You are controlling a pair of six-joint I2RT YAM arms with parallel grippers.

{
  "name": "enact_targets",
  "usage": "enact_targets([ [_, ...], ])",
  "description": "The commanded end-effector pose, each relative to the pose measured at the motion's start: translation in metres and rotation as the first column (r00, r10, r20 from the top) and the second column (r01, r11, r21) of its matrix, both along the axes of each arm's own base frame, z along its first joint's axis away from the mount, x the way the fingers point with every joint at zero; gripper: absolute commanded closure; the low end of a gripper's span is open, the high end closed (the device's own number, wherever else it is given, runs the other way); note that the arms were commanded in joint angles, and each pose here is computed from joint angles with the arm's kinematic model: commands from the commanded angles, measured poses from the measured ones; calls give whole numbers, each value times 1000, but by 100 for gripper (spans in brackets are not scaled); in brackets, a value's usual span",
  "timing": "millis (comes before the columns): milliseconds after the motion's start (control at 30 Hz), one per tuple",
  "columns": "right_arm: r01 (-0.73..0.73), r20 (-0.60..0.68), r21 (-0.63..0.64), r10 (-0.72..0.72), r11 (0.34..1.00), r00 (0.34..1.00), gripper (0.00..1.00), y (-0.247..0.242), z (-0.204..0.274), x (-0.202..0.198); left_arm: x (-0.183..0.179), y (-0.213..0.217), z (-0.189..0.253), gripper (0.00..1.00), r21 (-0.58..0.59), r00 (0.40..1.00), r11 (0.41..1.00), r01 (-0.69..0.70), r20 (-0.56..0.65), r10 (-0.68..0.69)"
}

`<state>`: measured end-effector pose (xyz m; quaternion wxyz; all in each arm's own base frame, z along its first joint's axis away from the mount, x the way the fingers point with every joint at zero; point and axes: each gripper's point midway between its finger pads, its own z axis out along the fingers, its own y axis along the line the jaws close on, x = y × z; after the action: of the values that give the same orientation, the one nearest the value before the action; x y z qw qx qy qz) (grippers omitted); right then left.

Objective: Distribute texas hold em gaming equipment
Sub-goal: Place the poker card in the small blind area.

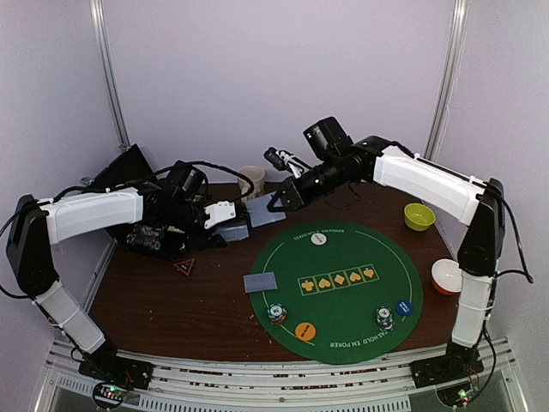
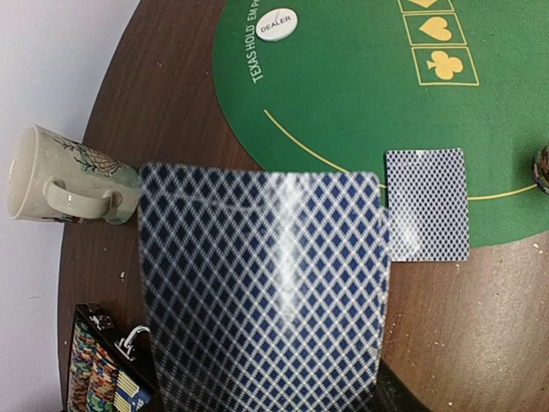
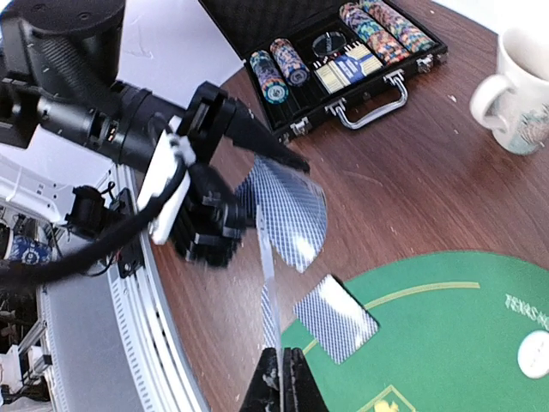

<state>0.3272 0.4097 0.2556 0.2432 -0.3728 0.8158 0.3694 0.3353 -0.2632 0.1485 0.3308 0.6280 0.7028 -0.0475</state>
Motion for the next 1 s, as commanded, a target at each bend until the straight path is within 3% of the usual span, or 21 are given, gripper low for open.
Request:
enact_targets([
  [0,46,-97,-147,-61,988,993,100,-67,-12,-9,8,-7,12,48,-54,1000,999,0,30,2],
  [133,199,-226,-318,-278,927,934,100,-152,-58,-6,5,-7,11,47,-62,1000,998,6,25,-4],
  [300,362,-333,-488,-552,794,764,100,-253,-112,-24,5,-9,14,47,-78,999,997,10,33,-7],
  [433,404,-283,-650,-699,643,657,100,-313,-142,-41,4,-11,18,47,-90,999,996,26,44,-22],
  [567,411,-294,-676,-735,612,611,100,-328,-147,-43,-1,-13,22,47,-114,999,993,40,39,-36],
  [967,450,-188,-818,-906,358,379,100,-367,-186,-79,-12,-13,27,46,-149,996,986,72,55,-65],
])
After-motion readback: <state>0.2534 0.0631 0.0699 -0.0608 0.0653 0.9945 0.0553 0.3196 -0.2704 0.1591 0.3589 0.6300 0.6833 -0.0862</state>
